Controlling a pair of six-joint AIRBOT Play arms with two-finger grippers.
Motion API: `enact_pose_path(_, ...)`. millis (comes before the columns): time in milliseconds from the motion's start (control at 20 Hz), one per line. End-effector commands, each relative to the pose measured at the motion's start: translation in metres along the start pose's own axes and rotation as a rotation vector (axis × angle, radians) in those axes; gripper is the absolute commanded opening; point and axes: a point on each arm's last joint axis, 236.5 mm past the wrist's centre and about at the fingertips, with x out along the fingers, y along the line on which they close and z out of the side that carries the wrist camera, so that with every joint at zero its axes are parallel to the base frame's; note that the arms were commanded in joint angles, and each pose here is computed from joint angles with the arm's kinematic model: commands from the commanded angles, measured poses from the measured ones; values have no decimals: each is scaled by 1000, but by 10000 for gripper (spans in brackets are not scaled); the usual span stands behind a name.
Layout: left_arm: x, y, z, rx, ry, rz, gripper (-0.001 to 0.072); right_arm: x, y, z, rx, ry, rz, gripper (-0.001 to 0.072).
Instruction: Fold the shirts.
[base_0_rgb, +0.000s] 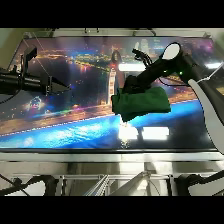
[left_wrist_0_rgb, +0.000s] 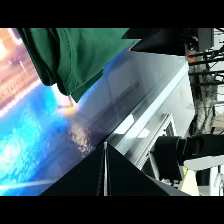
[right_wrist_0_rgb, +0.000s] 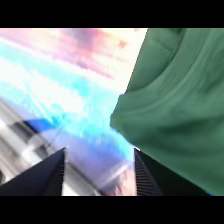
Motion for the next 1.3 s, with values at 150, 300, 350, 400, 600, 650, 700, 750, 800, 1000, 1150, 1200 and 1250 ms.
enact_pose_path(150,17,-9,-6,35,30,-9,18,-96,-102,-47,190,52,-207,365)
enact_pose_path(300,17,-7,-2,35,13,1,18,-144,-166,-68,357,-6,-292,369)
enact_pose_path(350,17,-7,-1,35,13,1,18,-155,-186,-71,417,-53,-295,476)
enact_pose_path(400,17,-7,-2,35,14,0,18,-159,-205,-73,466,-100,-297,708)
enact_pose_path(600,17,-5,2,35,-2,10,18,-129,-255,-87,552,-147,-225,710)
enact_pose_path(650,17,-5,2,35,-3,10,18,-115,-260,-89,553,-131,-189,710)
enact_pose_path(700,17,-5,2,35,-3,11,17,-101,-263,-92,555,-108,-153,710)
enact_pose_path(750,17,-5,3,35,-4,11,17,-87,-264,-91,551,-92,-105,710)
enact_pose_path(800,17,-5,3,35,-4,11,18,-74,-262,-85,548,-96,-38,710)
enact_pose_path(1000,17,-5,3,34,-4,11,18,-45,-240,-47,530,-187,238,710)
enact_pose_path(1150,17,-5,3,34,-5,11,18,-25,-231,-43,525,-160,277,709)
enact_pose_path(1200,17,-5,3,34,-7,13,18,-19,-227,-42,518,-147,279,709)
enact_pose_path(1250,17,-4,4,34,-11,15,17,-15,-223,-42,511,-136,281,701)
